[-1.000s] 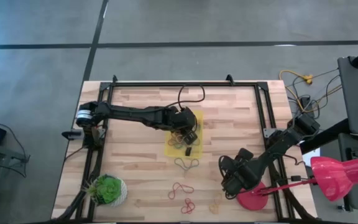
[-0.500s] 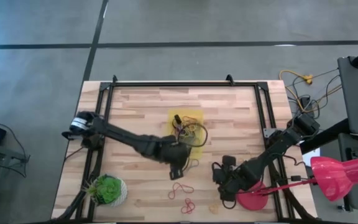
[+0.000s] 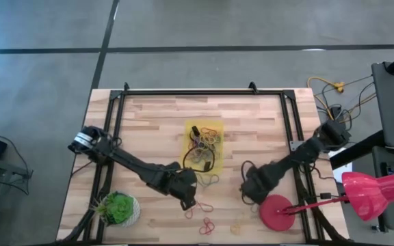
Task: Pick and place rubber bands into bin
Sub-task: Put the yellow rubber band into the yellow bin
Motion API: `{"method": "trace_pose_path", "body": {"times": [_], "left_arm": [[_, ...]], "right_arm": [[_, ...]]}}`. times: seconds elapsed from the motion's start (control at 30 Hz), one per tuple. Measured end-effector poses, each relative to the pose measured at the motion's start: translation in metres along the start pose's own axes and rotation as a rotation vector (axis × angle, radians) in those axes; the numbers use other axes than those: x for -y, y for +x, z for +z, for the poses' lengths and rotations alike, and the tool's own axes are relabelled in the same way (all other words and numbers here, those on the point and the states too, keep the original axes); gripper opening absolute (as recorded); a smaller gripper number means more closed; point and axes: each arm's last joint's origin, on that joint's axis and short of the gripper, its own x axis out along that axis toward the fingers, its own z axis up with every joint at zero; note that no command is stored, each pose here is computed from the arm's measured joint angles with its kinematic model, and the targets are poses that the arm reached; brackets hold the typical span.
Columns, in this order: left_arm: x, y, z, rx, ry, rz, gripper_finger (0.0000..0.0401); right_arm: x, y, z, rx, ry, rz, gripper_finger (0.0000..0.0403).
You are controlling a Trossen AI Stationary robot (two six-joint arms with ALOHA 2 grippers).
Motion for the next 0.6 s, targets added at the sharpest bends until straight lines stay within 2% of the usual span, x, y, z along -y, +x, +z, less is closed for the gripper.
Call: {"method": "trace_pose_path", "body": {"times": [0.07, 0.33, 0.6], "left_arm": [[0.003, -0.001, -0.003, -0.001, 0.003, -0.005, 0.0178], [0.016, -0.007, -0.017, -0.006, -0.039, -0.038, 0.0178], [0.023, -0.010, -0.020, 0.008, -0.083, -0.079, 0.0178]], "right_arm": [[0.008, 0.005, 0.004, -0.015, -0.020, -0.020, 0.0203], [0.016, 0.011, 0.005, -0.042, -0.285, -0.047, 0.0203], [0.017, -0.007, 0.012, -0.099, -0.319, -0.044, 0.0203]]}}
